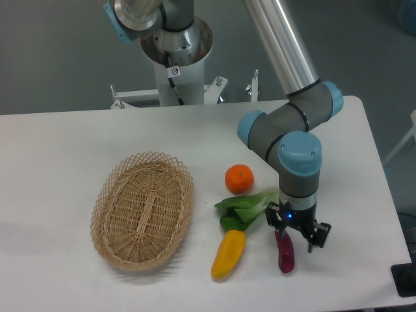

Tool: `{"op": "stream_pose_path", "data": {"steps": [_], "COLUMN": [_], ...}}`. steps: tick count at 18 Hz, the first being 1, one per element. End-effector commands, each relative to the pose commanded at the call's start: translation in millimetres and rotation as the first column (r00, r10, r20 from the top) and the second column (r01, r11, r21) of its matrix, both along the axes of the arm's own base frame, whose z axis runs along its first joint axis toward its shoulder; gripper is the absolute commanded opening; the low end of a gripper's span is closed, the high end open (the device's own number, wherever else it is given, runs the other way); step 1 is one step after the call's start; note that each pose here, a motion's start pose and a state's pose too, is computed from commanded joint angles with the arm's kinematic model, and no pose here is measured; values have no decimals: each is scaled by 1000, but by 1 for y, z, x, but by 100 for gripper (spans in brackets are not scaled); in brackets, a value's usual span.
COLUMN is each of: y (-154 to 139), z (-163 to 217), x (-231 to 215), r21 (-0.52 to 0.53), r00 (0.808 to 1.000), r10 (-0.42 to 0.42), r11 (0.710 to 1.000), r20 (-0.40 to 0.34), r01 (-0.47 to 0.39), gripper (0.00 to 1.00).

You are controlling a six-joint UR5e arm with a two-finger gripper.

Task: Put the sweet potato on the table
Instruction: 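Open the gripper to release the sweet potato onto the table, then raise the open gripper up away from the sweet potato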

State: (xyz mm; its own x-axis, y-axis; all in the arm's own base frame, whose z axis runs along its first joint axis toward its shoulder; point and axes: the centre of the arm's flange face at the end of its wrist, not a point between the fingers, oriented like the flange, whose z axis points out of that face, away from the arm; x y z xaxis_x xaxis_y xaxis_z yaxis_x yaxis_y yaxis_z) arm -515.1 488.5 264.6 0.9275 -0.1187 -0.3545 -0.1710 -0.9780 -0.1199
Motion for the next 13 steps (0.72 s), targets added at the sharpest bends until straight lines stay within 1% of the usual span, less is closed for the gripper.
{"op": "stream_pose_path", "data": {"steps": [1,2,3,4,5,8,9,11,13], "y": [1,-1,-3,-5,-14,-40,-52,-74,-102], "z": [7,38,56,73,90,133,143,154,161], "x": [2,5,5,6,7,13,11,8,1], "r21": [2,22,31,21,-3,-77,-92,-116,-146], "r00": [1000,999,997,995,995,994,994,994,988], "r10": [-6,-12,-17,-23,-28,-95,-100,-112,-142], "r11": [1000,1000,999,999,1000,993,991,987,978], "r20": [-11,-51,-75,-93,-92,-48,-35,-5,54], "r01": [6,13,20,25,28,91,96,110,148], "gripper": [100,100,100,100,100,100,100,100,100]}}
